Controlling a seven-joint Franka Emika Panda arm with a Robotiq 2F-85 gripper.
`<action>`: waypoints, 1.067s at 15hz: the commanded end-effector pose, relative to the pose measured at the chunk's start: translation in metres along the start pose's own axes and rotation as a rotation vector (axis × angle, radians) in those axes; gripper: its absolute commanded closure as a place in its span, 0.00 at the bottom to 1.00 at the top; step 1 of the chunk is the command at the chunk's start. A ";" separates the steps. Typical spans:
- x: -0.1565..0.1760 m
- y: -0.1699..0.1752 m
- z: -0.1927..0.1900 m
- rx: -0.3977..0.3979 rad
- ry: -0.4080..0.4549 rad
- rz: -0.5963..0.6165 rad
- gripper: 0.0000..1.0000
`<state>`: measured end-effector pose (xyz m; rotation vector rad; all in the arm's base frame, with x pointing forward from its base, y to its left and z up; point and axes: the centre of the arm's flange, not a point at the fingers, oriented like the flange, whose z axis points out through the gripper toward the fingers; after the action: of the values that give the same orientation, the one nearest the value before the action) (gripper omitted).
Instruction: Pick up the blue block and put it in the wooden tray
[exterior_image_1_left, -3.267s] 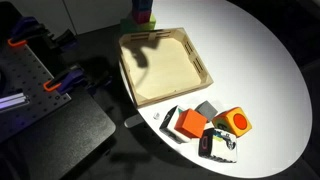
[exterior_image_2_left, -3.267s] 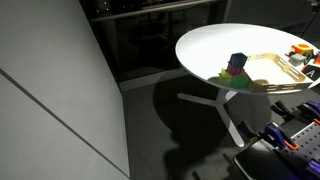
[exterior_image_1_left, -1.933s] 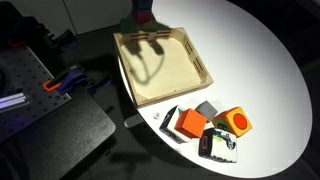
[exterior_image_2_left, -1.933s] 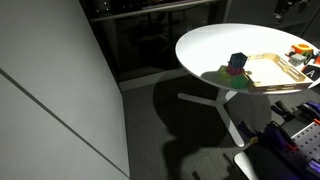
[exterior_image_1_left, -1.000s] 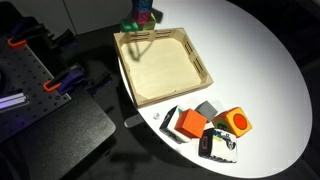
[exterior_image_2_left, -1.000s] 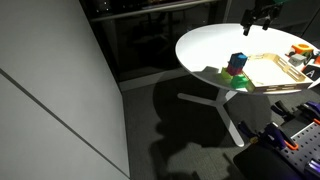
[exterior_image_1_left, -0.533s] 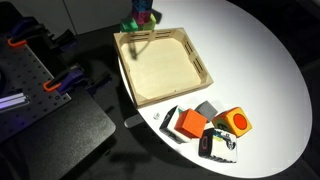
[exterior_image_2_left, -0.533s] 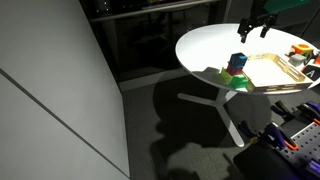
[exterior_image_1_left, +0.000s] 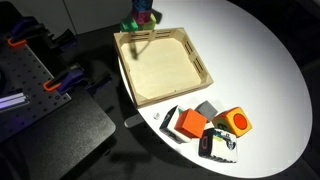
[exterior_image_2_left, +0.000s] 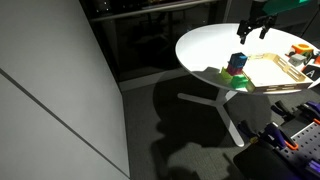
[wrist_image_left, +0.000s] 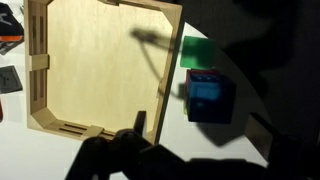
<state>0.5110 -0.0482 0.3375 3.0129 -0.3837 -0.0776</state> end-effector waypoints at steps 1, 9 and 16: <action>0.010 -0.005 0.015 0.001 0.016 -0.022 0.00; 0.022 -0.028 0.040 0.027 0.070 -0.089 0.00; 0.021 -0.047 0.058 0.024 0.054 -0.113 0.00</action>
<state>0.5319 -0.0157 0.2773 3.0459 -0.2303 0.0005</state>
